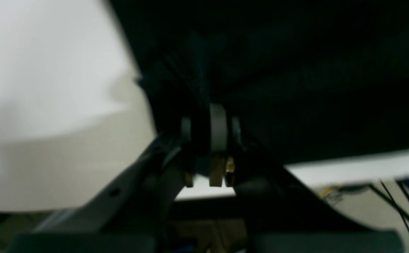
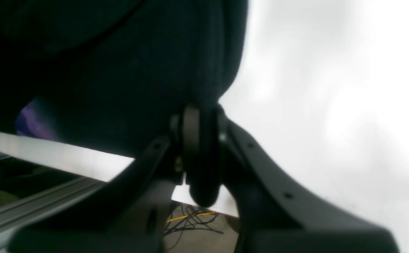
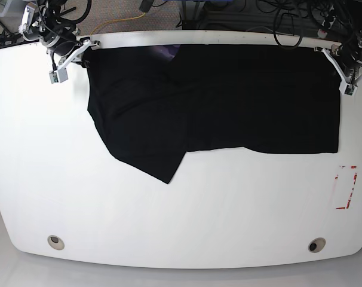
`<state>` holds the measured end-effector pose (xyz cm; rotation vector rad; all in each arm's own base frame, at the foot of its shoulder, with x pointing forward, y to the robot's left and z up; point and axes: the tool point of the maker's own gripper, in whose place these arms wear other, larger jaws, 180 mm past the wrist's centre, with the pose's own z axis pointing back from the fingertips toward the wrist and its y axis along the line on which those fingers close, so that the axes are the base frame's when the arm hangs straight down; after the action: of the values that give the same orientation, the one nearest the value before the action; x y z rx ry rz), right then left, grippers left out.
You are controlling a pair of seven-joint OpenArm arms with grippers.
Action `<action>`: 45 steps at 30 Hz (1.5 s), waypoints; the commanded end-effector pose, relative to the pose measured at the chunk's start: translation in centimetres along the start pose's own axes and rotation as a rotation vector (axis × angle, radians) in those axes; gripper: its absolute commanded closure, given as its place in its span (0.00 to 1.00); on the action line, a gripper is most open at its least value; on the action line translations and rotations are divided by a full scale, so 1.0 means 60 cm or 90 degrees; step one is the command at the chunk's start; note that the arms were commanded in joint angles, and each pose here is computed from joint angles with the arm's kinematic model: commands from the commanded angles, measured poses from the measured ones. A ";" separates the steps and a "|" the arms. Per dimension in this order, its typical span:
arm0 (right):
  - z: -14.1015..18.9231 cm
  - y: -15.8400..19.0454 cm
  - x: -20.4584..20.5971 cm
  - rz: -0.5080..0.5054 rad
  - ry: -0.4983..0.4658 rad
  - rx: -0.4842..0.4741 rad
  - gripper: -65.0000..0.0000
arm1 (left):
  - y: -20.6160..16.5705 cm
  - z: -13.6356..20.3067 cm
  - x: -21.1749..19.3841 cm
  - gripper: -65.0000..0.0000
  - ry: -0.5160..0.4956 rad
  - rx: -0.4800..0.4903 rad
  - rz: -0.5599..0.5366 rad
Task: Fold the T-shirt properly
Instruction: 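Pull the held shirt edge taut between both grippers, then reach the right gripper to the shirt's hem corner and grasp it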
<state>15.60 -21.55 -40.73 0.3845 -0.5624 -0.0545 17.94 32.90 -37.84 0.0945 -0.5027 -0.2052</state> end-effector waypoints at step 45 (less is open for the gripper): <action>0.041 0.009 0.091 0.060 -0.100 -0.016 0.19 | 0.078 0.034 0.076 0.37 -0.087 0.079 0.039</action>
<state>17.60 -22.41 -37.15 0.3318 -0.6764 -0.0168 21.30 35.80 -34.39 0.1602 -0.6293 -0.1083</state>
